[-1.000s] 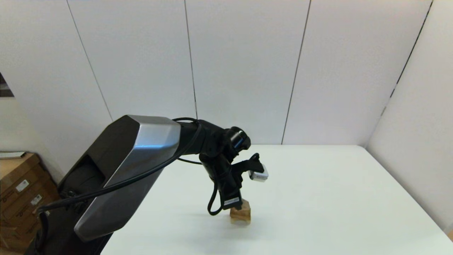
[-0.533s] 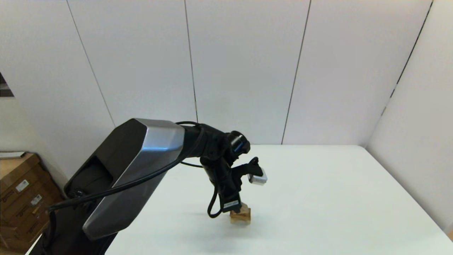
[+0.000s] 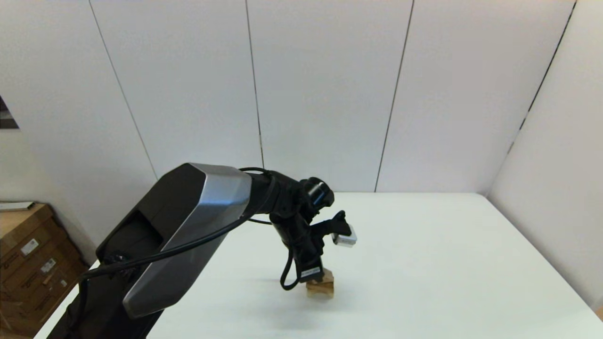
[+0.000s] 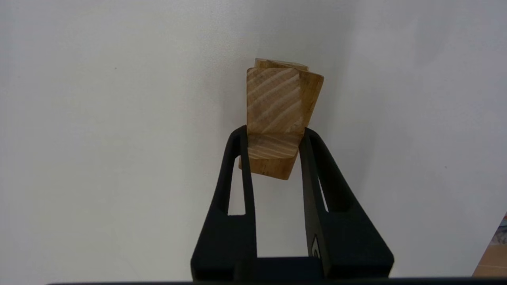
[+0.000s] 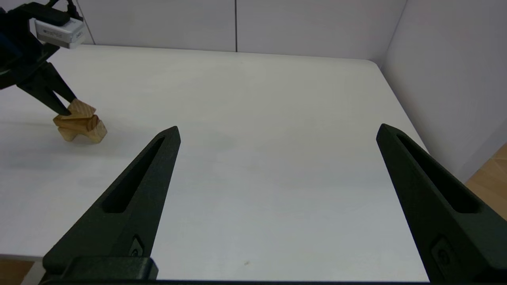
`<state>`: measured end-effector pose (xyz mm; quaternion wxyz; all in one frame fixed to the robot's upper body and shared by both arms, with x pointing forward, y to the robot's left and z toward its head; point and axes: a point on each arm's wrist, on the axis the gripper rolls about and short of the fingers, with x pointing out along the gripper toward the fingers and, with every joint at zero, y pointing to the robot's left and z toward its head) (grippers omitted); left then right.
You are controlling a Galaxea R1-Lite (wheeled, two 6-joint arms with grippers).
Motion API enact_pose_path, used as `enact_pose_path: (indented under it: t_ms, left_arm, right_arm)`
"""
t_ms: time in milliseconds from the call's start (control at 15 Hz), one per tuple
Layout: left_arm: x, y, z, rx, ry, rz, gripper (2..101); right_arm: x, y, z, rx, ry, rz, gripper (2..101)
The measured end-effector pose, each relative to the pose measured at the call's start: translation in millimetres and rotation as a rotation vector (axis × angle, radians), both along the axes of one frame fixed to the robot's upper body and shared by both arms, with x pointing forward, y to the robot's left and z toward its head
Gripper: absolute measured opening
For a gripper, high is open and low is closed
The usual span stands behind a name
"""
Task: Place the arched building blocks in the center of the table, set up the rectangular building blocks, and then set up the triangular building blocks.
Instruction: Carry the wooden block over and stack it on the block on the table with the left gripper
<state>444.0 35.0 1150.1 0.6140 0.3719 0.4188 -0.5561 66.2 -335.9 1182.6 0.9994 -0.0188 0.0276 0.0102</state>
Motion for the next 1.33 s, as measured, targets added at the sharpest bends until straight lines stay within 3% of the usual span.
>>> enact_pose_path:
  t_ms: [1333]
  left_arm:
    - [-3.5,3.6,8.2,0.013,0.004,-0.029,20.6]
  right_arm:
    - [0.0,0.0,0.0,0.001,0.000,0.000,98.0]
